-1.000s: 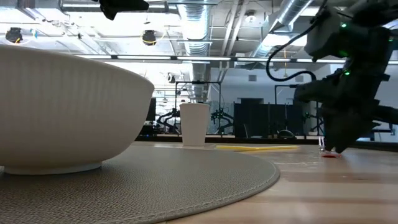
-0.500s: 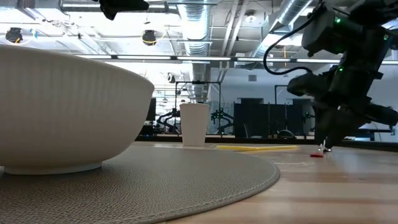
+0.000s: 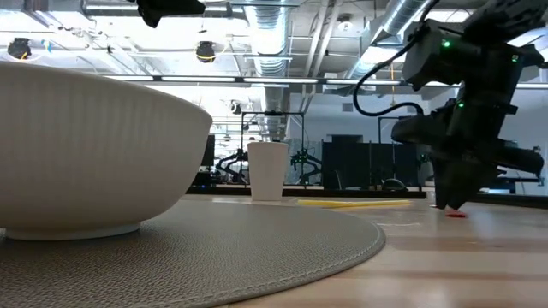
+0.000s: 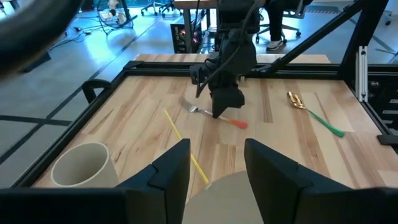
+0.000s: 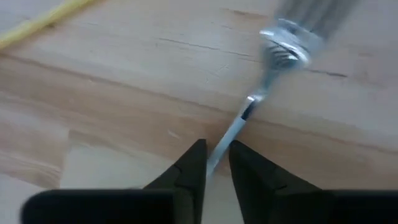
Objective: Pick & Place Utensil
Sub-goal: Put the orange fork into the white bowl on the mat
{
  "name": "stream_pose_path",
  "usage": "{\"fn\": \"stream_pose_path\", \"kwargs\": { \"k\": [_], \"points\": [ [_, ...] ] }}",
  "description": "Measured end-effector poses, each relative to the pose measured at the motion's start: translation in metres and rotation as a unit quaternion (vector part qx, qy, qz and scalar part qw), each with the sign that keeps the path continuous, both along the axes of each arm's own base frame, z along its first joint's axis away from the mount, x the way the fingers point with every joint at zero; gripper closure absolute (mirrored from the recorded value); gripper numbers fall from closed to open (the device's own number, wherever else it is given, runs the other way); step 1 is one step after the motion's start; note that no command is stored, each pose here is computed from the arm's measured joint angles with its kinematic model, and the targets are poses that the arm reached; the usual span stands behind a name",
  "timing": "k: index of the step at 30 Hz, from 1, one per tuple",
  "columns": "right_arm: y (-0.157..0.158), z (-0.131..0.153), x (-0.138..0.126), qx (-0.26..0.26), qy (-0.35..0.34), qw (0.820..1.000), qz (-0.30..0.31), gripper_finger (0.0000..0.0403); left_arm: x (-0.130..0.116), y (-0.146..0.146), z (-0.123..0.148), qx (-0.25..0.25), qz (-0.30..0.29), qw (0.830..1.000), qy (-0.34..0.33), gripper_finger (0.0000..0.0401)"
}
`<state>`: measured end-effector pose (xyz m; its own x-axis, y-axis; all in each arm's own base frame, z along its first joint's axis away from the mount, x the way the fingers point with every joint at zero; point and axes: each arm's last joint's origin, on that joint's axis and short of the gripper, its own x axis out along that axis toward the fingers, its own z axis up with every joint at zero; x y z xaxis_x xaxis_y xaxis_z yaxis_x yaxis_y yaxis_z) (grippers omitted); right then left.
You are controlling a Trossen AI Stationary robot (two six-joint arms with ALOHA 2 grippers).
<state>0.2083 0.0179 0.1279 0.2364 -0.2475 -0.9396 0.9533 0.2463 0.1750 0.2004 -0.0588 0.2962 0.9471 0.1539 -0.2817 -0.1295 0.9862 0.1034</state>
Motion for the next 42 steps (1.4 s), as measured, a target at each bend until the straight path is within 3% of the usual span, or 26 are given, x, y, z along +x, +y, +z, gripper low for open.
{"fn": "stream_pose_path", "kwargs": {
  "k": [5, 12, 20, 24, 27, 36, 42],
  "points": [
    [0.000, 0.010, 0.006, -0.011, -0.014, 0.999, 0.037, 0.0396, 0.000, 0.000, 0.000, 0.000, 0.000, 1.000, 0.000, 0.0248],
    [0.005, 0.017, 0.012, 0.041, -0.009, 0.992, 0.116, 0.0391, 0.000, 0.000, 0.000, 0.000, 0.000, 1.000, 0.000, 0.0248],
    [0.005, 0.041, 0.020, 0.012, 0.035, 0.977, 0.209, 0.0399, 0.000, 0.000, 0.000, 0.000, 0.000, 1.000, 0.000, 0.0248],
    [0.006, 0.054, 0.025, -0.035, 0.051, 0.960, 0.273, 0.0383, 0.000, 0.000, 0.000, 0.000, 0.000, 1.000, 0.000, 0.0248],
    [0.006, 0.052, 0.027, -0.064, 0.051, 0.955, 0.286, 0.0359, 0.000, 0.000, 0.000, 0.000, 0.000, 1.000, 0.000, 0.0248],
    [0.005, 0.028, 0.030, -0.059, 0.108, 0.945, 0.303, 0.0287, -0.001, 0.000, -0.011, 0.005, 0.000, 1.000, 0.015, 0.0248],
    [0.006, 0.005, 0.038, -0.052, 0.135, 0.940, 0.309, 0.0263, -0.001, 0.000, -0.010, 0.004, 0.000, 1.000, 0.012, 0.0248]
  ]
}}
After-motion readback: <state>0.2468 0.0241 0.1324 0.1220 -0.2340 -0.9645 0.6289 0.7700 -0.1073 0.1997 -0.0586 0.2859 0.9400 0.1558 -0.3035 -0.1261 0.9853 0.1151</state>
